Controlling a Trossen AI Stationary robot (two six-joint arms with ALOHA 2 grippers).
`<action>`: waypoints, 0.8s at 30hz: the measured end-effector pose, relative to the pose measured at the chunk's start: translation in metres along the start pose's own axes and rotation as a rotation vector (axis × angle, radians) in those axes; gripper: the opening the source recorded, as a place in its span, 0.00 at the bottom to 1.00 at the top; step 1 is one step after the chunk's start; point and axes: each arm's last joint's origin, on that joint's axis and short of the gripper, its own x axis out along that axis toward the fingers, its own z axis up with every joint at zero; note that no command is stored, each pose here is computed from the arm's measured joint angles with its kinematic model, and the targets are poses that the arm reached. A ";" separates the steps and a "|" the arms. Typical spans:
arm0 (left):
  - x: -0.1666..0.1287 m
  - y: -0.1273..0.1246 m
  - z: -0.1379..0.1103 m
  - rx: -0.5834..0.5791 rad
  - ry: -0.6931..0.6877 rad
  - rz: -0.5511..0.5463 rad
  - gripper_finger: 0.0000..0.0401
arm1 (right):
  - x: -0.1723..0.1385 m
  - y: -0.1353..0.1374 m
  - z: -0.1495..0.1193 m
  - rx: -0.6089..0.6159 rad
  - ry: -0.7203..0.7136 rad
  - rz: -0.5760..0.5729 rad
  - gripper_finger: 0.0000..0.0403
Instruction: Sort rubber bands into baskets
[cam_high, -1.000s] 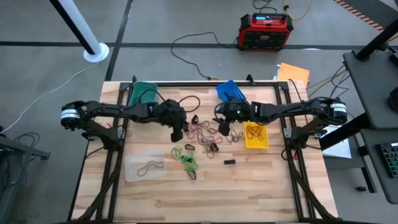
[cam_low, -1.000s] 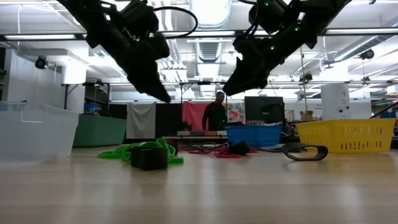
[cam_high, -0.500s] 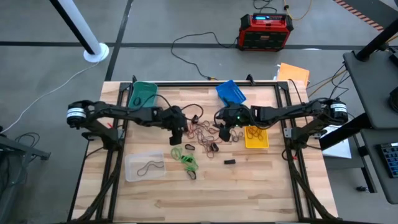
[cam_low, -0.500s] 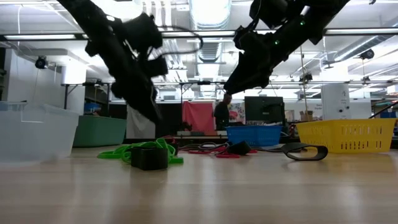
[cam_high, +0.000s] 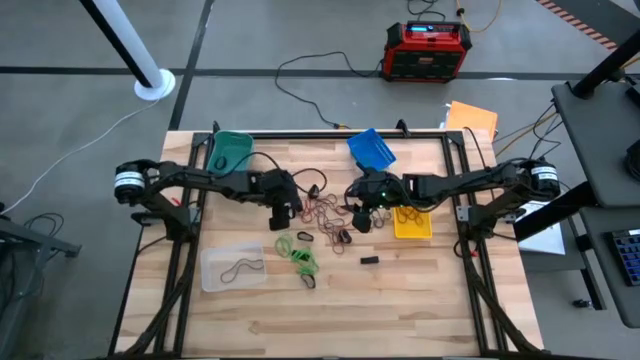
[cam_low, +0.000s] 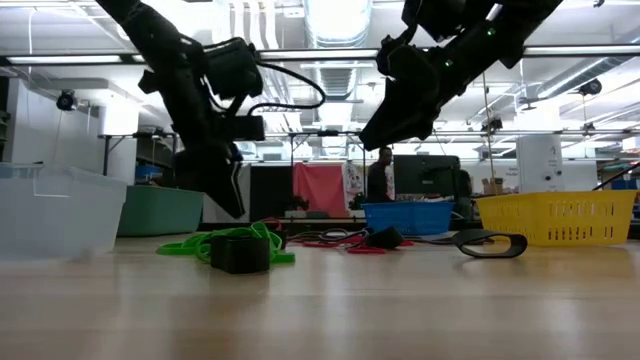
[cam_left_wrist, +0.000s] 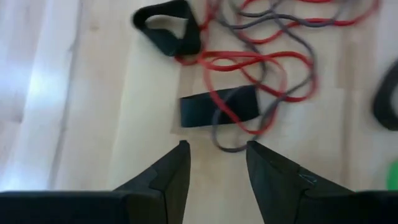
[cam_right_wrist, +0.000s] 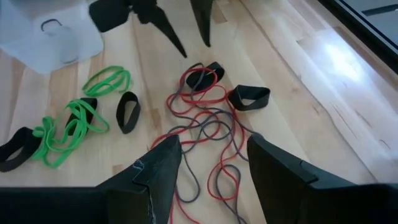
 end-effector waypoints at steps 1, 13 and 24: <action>0.002 0.002 0.000 -0.008 -0.006 0.000 0.35 | 0.000 0.000 0.000 0.000 0.000 0.000 0.45; 0.036 0.004 -0.006 -0.026 0.032 -0.064 0.27 | 0.000 0.001 -0.001 -0.003 0.002 0.004 0.45; 0.030 0.005 -0.005 -0.008 0.023 -0.046 0.02 | 0.000 0.002 -0.002 -0.004 0.007 0.004 0.45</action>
